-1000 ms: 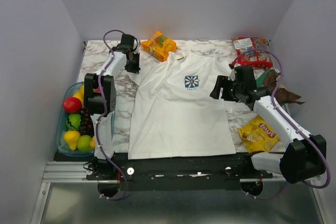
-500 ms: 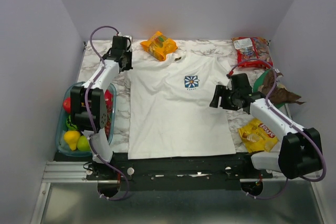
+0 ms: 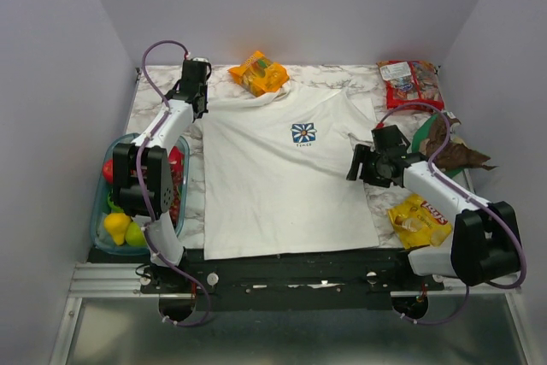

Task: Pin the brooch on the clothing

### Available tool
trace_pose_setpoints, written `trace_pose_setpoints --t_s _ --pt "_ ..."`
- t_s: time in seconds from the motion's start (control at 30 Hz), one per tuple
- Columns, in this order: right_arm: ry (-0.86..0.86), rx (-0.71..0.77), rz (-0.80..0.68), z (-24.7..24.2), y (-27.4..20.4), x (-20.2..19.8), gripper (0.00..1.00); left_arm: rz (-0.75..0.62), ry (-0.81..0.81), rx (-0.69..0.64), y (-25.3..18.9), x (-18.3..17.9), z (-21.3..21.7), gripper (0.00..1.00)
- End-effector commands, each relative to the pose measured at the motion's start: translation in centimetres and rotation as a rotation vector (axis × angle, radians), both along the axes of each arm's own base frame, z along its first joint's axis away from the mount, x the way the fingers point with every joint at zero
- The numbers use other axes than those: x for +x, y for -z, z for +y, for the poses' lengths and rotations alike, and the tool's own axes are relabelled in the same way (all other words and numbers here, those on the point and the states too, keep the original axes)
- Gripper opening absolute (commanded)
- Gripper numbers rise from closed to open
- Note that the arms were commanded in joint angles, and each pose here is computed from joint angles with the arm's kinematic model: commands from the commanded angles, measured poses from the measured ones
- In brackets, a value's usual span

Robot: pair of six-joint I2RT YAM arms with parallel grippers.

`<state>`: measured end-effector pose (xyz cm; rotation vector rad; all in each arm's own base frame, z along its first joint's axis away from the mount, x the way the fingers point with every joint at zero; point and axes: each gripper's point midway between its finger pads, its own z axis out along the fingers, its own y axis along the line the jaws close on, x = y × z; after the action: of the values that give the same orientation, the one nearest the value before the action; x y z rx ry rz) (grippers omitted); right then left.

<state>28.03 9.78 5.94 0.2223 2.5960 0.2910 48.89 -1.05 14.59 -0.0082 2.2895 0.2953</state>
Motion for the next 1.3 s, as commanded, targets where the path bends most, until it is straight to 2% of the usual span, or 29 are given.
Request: trace_pose_setpoints --t_s 0.0,0.03,0.07,0.13,0.17,0.27,0.37,0.53,0.63,0.67,0.73,0.77,0.83,0.87,0.93,1.27 --pt "0.090 -0.091 0.045 -2.0 1.4 -0.7 0.79 0.003 -0.037 0.031 -0.5 0.0 0.4 0.00" --pt "0.099 -0.096 0.043 -2.2 1.4 -0.7 0.79 0.013 -0.019 0.017 -0.3 -0.1 -0.2 0.04" --pt "0.101 -0.096 0.042 -2.2 1.4 -0.7 0.79 0.010 -0.004 -0.004 -0.6 0.0 -0.7 0.20" --pt "0.103 -0.095 0.039 -2.1 1.4 -0.6 0.78 -0.017 0.059 -0.062 -1.5 0.2 -2.6 0.41" --pt "0.104 -0.095 0.045 -2.1 1.7 -0.6 0.78 -0.026 0.069 -0.074 -1.9 0.2 -2.9 0.64" --pt "0.103 -0.090 0.051 -1.8 2.1 -0.4 0.77 -0.061 0.090 -0.106 -3.4 0.1 -3.7 0.85" --pt "0.097 -0.096 0.073 -1.6 2.9 -0.3 0.77 -0.084 0.100 -0.125 -4.4 0.0 -4.0 0.93" --pt "0.097 -0.101 0.098 -1.3 4.0 0.2 0.76 -0.067 0.102 -0.129 -3.5 0.1 -3.9 0.96" --pt "0.092 -0.099 0.107 -1.2 4.3 0.3 0.68 -0.037 0.088 -0.143 -2.4 0.3 -3.4 0.96" --pt "0.095 -0.102 0.111 -1.2 4.5 0.2 0.58 -0.034 0.085 -0.153 -2.3 0.4 -3.3 0.96" --pt "0.104 -0.107 0.118 -1.4 4.7 0.1 0.52 -0.028 0.086 -0.183 -2.1 0.6 -3.2 0.96" --pt "0.107 -0.110 0.120 -1.5 4.7 0.0 0.38 -0.027 0.089 -0.187 -2.1 0.6 -3.2 0.96" --pt "0.113 -0.117 0.132 -1.7 4.9 -0.5 0.22 -0.030 0.089 -0.191 -2.2 0.6 -3.2 0.97" --pt "0.120 -0.125 0.129 -1.9 4.7 -0.5 0.10 -0.030 0.089 -0.191 -2.2 0.6 -3.2 0.97" --pt "0.135 -0.138 0.144 -2.3 4.7 -1.1 0.01 -0.028 0.088 -0.189 -2.1 0.6 -3.2 0.97" --pt "0.285 -0.280 0.191 -6.0 3.2 -4.6 0.01 0.000 0.077 -0.167 -0.8 0.8 -2.8 0.98"
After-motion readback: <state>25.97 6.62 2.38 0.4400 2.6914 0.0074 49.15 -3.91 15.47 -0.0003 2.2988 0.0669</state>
